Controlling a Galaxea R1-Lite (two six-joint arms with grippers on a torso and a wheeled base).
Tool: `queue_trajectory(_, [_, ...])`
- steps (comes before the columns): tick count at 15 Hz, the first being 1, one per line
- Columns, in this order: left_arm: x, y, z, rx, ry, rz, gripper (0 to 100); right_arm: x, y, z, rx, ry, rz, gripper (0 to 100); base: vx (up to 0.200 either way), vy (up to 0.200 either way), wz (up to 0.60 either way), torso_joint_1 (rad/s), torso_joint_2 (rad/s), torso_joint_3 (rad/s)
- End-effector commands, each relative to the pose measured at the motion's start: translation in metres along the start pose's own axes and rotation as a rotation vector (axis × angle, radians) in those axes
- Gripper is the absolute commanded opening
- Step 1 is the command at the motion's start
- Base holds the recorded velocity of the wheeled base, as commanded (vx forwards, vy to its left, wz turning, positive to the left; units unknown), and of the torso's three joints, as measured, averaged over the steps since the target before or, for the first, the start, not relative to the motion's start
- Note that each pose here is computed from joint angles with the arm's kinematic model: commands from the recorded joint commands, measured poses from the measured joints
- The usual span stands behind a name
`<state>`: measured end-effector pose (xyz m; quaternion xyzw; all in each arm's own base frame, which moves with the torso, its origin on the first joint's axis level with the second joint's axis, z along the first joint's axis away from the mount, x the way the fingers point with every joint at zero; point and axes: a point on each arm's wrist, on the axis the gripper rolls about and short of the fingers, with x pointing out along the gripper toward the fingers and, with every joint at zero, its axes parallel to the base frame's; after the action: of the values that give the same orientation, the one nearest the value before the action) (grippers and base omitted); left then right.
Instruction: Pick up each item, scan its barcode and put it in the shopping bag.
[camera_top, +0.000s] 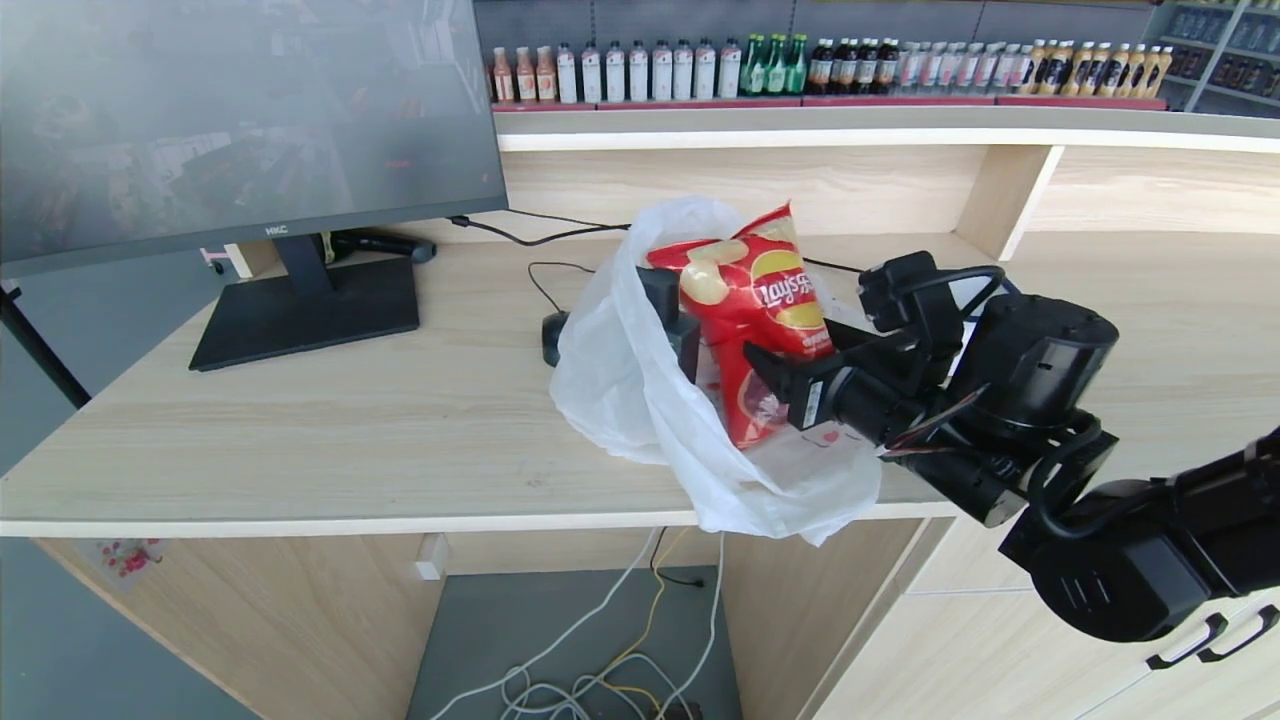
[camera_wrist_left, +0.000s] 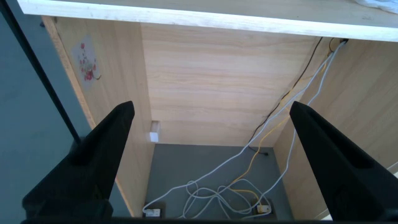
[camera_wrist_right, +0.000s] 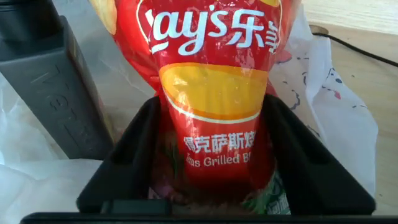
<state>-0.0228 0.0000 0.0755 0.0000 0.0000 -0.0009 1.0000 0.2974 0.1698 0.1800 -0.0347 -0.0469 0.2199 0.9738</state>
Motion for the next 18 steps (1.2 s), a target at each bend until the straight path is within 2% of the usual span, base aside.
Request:
queue_trajectory(1, [0.000, 0.000, 0.000, 0.000, 0.000, 0.000, 100, 0.001, -0.001, 0.003, 0.000, -0.012, -0.004, 100, 0.000, 0.000, 0.00, 0.000, 0.00, 0.000])
queue_trajectory(7, [0.000, 0.000, 0.000, 0.000, 0.000, 0.000, 100, -0.008, -0.008, 0.022, 0.005, -0.069, -0.019, 100, 0.000, 0.000, 0.00, 0.000, 0.00, 0.000])
queue_trajectory(9, [0.000, 0.000, 0.000, 0.000, 0.000, 0.000, 100, -0.029, -0.013, 0.042, 0.013, -0.121, -0.031, 100, 0.000, 0.000, 0.00, 0.000, 0.00, 0.000])
queue_trajectory(11, [0.000, 0.000, 0.000, 0.000, 0.000, 0.000, 100, -0.065, -0.019, 0.053, 0.033, -0.147, -0.045, 100, 0.000, 0.000, 0.00, 0.000, 0.00, 0.000])
queue_trajectory(13, [0.000, 0.000, 0.000, 0.000, 0.000, 0.000, 100, -0.119, -0.022, 0.053, 0.067, -0.154, -0.046, 100, 0.000, 0.000, 0.00, 0.000, 0.00, 0.000])
queue_trajectory(15, [0.000, 0.000, 0.000, 0.000, 0.000, 0.000, 100, -0.179, -0.026, 0.042, 0.102, -0.153, -0.060, 100, 0.000, 0.000, 0.00, 0.000, 0.00, 0.000])
queue_trajectory(18, [0.000, 0.000, 0.000, 0.000, 0.000, 0.000, 100, -0.233, -0.029, 0.015, 0.105, -0.126, -0.101, 100, 0.000, 0.000, 0.00, 0.000, 0.00, 0.000])
